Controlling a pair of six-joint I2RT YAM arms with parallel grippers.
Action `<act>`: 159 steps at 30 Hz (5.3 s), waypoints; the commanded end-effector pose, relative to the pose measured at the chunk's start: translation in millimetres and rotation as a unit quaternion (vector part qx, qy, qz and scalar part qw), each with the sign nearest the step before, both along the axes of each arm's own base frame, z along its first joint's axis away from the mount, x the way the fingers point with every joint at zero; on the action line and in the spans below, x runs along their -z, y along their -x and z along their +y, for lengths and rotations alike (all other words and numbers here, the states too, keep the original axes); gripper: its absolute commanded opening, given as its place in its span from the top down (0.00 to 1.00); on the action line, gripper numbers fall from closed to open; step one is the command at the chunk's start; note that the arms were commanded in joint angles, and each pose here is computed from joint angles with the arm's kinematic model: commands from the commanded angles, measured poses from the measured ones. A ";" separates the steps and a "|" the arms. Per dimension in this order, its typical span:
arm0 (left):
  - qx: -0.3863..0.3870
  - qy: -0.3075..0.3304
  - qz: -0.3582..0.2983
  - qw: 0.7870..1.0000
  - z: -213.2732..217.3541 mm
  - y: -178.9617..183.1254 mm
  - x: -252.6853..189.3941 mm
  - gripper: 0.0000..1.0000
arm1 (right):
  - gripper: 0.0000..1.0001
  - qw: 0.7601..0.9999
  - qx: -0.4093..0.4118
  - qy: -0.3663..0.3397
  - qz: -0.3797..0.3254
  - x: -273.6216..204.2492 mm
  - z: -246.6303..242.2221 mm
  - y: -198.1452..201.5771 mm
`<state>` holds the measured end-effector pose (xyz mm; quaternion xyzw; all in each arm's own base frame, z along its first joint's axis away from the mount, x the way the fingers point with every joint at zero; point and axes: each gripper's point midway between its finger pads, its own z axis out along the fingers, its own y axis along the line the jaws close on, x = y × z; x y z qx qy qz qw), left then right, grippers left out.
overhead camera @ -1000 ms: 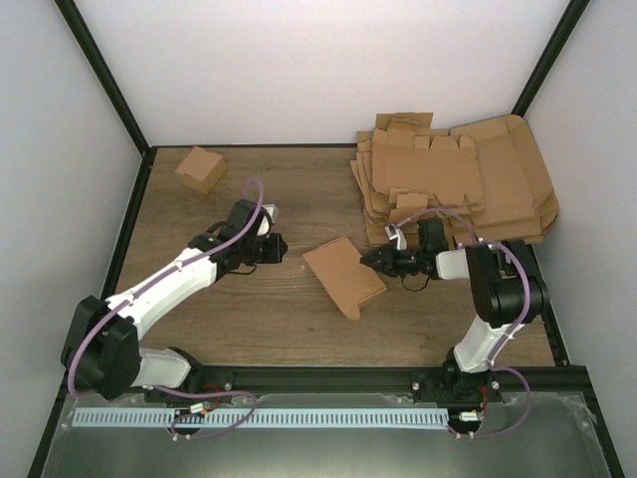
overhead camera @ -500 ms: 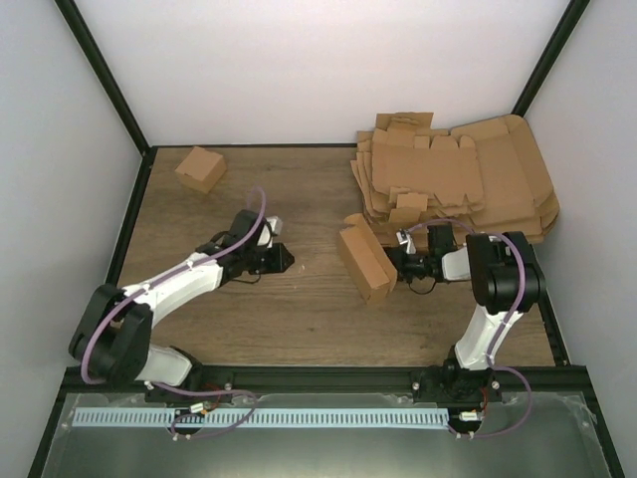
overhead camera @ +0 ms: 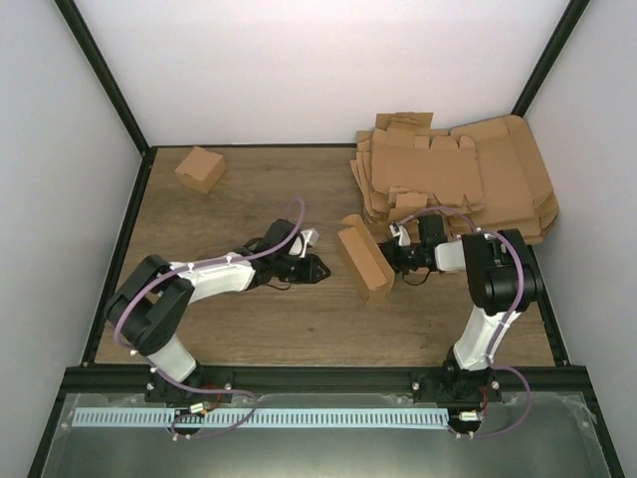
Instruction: Fold the paper box
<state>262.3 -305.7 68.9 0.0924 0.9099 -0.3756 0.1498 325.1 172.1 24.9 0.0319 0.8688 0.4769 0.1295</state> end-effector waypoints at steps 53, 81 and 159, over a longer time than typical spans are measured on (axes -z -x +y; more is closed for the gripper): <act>0.055 -0.118 -0.174 0.976 52.9 -74.7 -104.3 0.43 | 0.42 0.943 -0.013 0.264 -0.202 -128.0 32.5 -26.0; 0.161 -0.139 -0.159 0.964 24.5 -63.5 -69.2 0.86 | 0.00 0.930 -0.086 0.306 -0.185 -136.9 43.1 93.9; -0.016 -0.122 -0.102 0.987 36.1 -45.9 -76.0 0.75 | 0.35 0.982 0.054 0.008 -0.182 -105.9 -3.3 -0.3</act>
